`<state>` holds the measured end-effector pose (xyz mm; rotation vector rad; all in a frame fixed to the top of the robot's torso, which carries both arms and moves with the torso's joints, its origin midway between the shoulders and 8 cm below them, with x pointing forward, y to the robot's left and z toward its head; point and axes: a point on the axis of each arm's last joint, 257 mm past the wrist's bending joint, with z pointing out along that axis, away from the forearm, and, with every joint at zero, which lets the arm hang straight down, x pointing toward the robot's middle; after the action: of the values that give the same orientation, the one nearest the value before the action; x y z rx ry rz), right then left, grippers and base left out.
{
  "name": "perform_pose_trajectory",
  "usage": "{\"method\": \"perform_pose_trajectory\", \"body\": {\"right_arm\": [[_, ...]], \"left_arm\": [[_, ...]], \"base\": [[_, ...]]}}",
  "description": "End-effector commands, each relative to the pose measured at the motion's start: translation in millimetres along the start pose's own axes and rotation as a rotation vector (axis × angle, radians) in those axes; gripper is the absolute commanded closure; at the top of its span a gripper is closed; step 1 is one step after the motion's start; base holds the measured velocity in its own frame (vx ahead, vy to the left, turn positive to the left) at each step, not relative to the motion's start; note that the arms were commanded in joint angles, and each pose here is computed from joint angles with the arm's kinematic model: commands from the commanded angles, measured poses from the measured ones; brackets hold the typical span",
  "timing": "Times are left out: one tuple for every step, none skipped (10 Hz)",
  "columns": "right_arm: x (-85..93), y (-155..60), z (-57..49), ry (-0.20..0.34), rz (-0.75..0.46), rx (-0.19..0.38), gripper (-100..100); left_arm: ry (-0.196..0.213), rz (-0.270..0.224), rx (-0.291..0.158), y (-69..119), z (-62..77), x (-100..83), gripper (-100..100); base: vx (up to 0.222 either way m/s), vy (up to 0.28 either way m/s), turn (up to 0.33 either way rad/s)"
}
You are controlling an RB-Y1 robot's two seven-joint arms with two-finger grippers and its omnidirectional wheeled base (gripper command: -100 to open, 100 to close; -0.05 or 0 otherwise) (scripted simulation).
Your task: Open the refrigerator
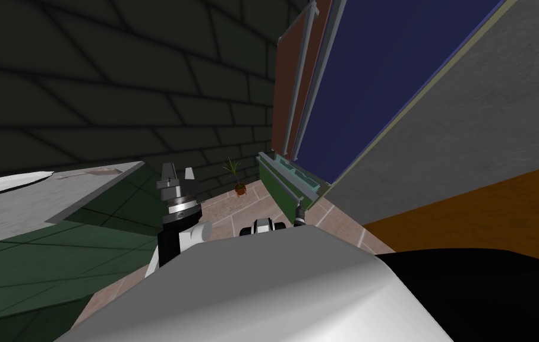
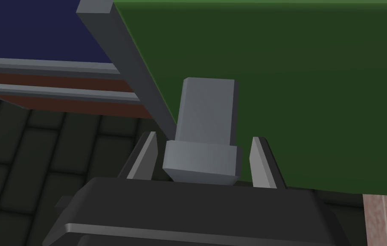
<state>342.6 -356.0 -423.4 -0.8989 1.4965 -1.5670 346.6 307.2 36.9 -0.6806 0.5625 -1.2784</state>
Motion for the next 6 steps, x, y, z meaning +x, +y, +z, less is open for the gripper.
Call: {"method": "perform_pose_trajectory", "body": {"right_arm": [[-3.4,-10,30.1,0.005,-0.005,0.012,-100],[-3.7,-9,30.1,0.004,-0.005,0.009,-100],[-5.2,-13,44.4,0.005,-0.007,0.009,-100],[-6.9,-17,58.6,0.006,-0.008,0.010,-100],[-8.8,-21,72.8,0.006,-0.009,0.010,-100],[-3.1,-17,70.5,0.011,-0.026,-0.001,-100]], "left_arm": [[0.000,0.000,0.000,0.0,0.0,0.0,0],[0.000,0.000,0.000,0.0,0.1,0.1,0],[0.000,0.000,0.000,0.0,0.0,0.0,0],[0.000,0.000,0.000,0.0,0.0,0.0,0],[0.000,0.000,0.000,0.0,0.0,0.0,0],[0.000,0.000,0.000,0.0,0.0,0.0,0]], "base": [[-0.128,0.126,-0.020],[-0.115,0.022,0.010],[-0.095,0.001,0.009],[-0.122,0.009,-0.001],[-0.117,0.031,-0.003],[-0.075,0.028,0.001]]}}
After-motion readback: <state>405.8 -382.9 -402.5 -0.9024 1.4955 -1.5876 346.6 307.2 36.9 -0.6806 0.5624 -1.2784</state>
